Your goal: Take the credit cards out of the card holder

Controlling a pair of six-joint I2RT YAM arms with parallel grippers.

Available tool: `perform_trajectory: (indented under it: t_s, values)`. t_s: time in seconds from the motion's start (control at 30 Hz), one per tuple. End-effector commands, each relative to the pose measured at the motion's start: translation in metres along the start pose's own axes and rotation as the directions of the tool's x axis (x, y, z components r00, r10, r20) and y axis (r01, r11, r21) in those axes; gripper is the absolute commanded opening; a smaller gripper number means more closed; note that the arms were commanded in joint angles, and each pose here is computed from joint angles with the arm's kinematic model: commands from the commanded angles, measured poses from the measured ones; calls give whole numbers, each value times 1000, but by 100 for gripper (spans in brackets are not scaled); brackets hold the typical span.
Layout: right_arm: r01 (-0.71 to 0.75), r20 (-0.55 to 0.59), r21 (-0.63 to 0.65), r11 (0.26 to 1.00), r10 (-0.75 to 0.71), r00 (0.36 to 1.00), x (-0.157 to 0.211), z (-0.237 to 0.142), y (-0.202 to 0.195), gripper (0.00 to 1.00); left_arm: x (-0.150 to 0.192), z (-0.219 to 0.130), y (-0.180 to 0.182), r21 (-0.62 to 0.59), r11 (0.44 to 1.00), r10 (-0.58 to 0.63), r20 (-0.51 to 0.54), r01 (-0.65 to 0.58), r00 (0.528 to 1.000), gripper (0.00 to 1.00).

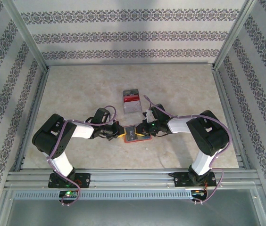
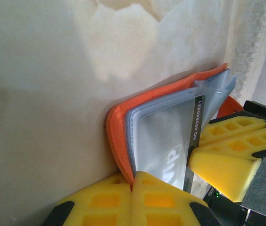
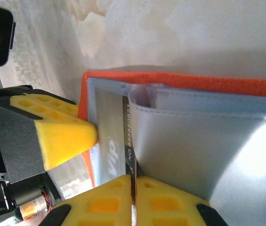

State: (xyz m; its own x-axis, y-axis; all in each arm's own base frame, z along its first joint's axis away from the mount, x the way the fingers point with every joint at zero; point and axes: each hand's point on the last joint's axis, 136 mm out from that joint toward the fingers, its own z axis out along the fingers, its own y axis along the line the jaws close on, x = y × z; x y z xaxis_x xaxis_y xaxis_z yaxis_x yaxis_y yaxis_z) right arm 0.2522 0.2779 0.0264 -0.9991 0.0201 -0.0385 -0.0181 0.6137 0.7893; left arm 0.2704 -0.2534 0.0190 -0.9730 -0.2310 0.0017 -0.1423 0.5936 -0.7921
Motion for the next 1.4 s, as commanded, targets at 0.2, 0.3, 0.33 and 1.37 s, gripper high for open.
perform_trajectory:
  t_s: [0.2,0.3,0.33,1.37]
  values:
    - [-17,11,8,1000,16,1000,6,-9,-11,5,0,2,20,-69,997,-33,-4,33,999,0]
    - [-18,19,9,1000,18,1000,6,-13,-14,5,0,2,20,-70,997,-33,-5,33,999,0]
    - [-19,23,8,1000,19,1000,6,-14,-14,5,0,2,20,-69,997,-33,-5,33,999,0]
    - [201,283,-67,977,-175,943,-22,-111,38,0,-39,-81,-50,31,975,207,223,-219,952,40]
